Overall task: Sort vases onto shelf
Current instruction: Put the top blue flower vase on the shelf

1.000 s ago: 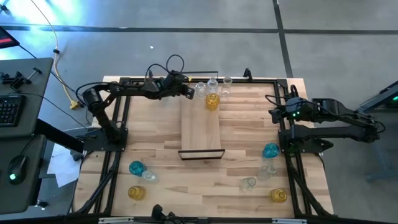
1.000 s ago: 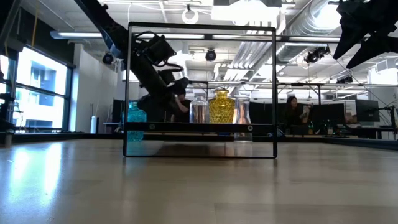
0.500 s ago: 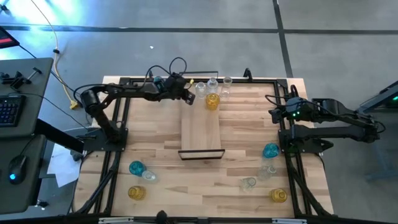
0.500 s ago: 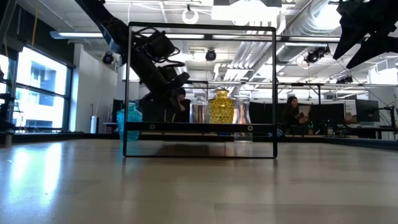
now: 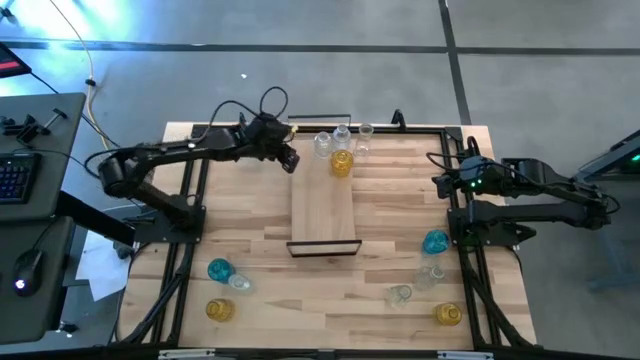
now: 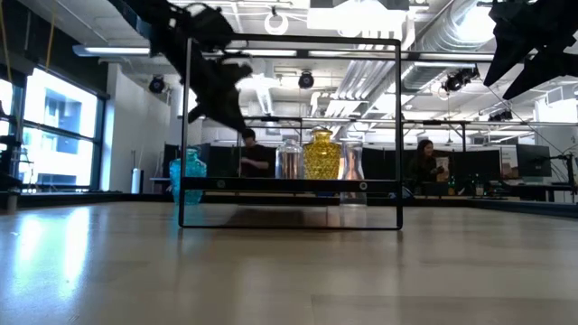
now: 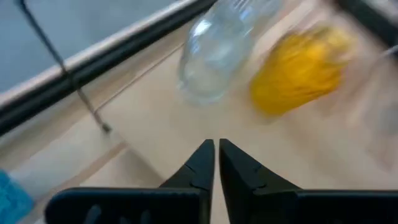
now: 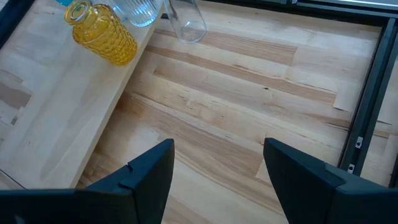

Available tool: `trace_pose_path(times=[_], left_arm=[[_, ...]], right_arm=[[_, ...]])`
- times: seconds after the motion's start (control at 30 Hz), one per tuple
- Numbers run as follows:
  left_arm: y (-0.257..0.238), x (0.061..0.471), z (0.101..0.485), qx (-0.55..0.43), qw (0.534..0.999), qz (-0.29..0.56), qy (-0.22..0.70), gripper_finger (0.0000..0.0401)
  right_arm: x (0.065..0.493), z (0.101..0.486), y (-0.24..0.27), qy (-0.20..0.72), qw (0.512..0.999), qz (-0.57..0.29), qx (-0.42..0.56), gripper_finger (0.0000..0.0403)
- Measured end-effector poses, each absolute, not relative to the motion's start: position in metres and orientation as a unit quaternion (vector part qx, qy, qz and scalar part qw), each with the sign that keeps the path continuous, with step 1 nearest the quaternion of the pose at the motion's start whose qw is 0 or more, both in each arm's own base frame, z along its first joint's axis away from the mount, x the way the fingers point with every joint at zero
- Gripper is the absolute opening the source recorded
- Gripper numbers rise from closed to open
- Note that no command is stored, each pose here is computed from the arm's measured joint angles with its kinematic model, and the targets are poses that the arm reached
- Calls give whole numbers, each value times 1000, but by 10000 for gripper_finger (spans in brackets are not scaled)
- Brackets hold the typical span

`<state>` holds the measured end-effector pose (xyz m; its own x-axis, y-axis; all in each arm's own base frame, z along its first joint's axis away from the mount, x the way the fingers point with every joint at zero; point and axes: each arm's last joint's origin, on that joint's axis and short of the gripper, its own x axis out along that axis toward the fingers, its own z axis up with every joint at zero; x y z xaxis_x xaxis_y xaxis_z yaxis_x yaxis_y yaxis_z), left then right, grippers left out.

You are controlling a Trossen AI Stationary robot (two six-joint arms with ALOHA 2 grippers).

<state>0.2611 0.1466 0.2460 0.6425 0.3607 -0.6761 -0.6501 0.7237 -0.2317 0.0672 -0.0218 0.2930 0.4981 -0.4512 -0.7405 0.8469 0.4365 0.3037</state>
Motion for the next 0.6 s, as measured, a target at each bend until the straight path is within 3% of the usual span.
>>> trace_pose_path(times=[0.13,0.4,0.6], left_arm=[[143,246,267,-230,887,281,285,70],[151,206,289,-189,868,360,285,223],[163,194,287,-172,857,378,304,263]], right_arm=[[67,293,-22,291,796,-408,339,243],[67,293,-22,291,797,-407,338,243],[67,293,-22,291,797,-406,339,243]])
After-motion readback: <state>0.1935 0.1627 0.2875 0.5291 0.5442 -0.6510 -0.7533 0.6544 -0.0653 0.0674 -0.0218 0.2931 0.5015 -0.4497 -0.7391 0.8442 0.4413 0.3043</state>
